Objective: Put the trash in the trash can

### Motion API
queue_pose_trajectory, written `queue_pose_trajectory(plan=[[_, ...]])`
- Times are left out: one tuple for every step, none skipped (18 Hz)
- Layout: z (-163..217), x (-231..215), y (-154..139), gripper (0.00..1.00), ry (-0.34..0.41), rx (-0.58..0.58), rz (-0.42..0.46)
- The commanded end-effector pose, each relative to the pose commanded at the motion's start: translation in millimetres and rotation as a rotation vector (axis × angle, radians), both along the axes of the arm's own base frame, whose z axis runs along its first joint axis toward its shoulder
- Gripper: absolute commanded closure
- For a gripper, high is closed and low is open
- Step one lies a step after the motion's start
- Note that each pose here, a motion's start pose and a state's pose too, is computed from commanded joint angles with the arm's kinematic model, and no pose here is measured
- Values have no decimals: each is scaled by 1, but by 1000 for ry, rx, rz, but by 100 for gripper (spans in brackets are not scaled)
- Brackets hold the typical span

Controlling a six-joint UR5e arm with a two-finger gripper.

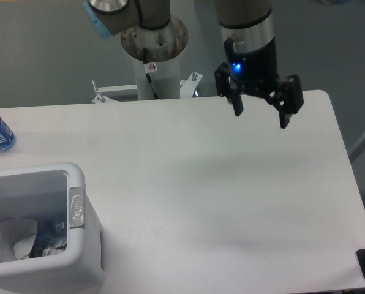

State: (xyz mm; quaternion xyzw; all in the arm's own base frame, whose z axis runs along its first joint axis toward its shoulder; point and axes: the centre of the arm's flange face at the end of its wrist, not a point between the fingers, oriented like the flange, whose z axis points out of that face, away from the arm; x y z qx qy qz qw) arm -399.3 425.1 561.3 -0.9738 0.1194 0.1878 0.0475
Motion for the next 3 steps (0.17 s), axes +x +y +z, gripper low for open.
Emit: queue_pose_trajectory(plan=[[1,1,0,0,1,1,0],[1,0,-1,0,1,1,2],[1,1,0,0,1,1,1]])
